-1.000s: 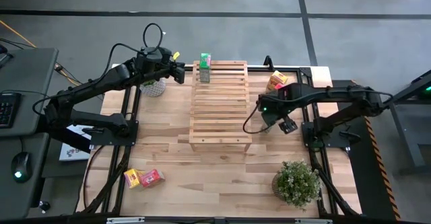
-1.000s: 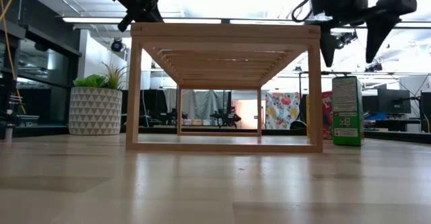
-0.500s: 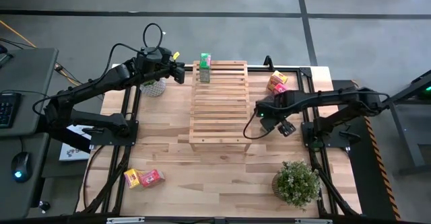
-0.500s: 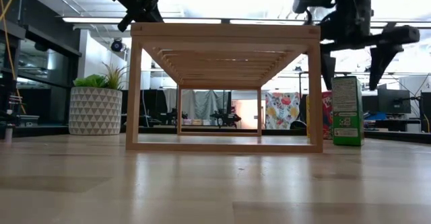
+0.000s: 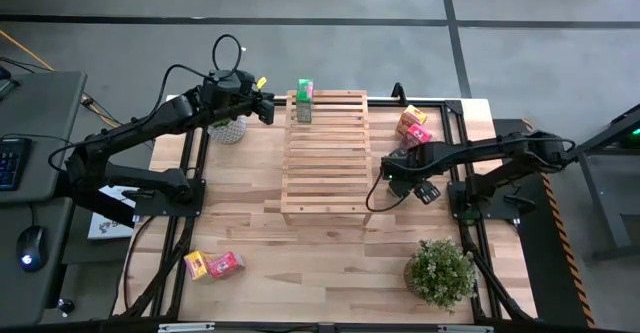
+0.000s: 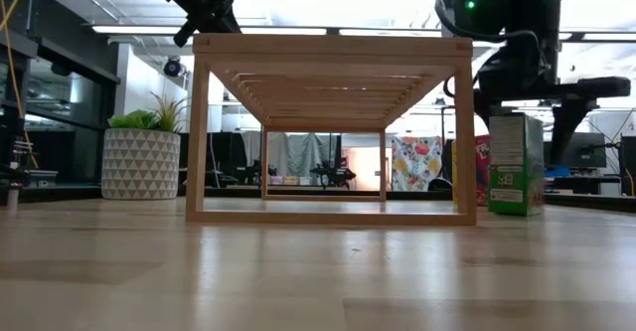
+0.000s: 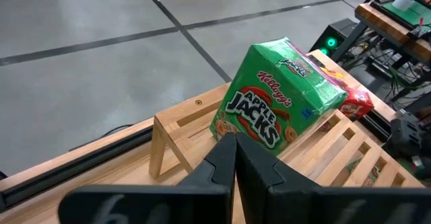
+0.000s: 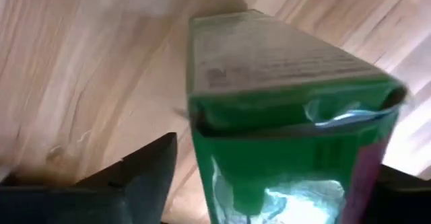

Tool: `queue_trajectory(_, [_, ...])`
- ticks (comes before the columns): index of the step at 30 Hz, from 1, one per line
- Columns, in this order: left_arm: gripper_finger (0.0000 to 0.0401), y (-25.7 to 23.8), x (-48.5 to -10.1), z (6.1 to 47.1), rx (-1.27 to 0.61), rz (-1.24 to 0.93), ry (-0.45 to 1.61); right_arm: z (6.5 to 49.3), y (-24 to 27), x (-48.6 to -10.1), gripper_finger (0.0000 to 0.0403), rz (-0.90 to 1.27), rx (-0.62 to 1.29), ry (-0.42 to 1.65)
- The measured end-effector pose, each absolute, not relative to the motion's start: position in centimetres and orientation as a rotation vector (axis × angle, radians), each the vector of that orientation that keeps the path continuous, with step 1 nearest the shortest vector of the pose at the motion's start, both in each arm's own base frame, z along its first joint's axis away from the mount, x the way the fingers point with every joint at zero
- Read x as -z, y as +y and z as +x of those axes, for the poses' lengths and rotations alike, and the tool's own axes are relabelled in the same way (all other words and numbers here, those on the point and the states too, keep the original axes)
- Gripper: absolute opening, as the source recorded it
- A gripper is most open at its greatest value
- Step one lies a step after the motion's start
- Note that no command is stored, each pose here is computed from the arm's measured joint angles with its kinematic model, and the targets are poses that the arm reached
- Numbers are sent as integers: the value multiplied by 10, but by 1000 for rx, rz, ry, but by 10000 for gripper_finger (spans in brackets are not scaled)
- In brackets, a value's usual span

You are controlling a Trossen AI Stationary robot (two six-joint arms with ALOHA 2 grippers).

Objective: Stack cereal on shelf
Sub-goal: Put the right green cereal box on the shelf and align with the other green cereal box

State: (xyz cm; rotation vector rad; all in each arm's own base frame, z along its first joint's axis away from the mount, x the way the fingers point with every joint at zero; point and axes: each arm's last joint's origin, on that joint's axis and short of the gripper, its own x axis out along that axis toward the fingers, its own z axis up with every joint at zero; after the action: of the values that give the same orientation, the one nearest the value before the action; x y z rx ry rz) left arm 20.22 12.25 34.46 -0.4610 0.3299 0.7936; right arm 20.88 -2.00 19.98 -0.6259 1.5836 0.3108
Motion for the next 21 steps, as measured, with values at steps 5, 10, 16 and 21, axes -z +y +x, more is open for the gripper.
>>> queue_trajectory(5, [0, 122, -345, 202, -789, -440, 339, 213, -20, -207, 225, -571, -237, 1562])
queue_trajectory(10, [0, 122, -347, 202, -780, -416, 335, 219, -20, -227, 143, -495, -167, 1549])
queue_trajectory(16, [0, 116, -389, 192, -704, -330, 227, 219, -19, -282, 103, -399, -148, 1557])
queue_trajectory(21, [0, 106, -435, 175, -677, -230, 98, 218, -21, -354, 133, -385, -18, 1425])
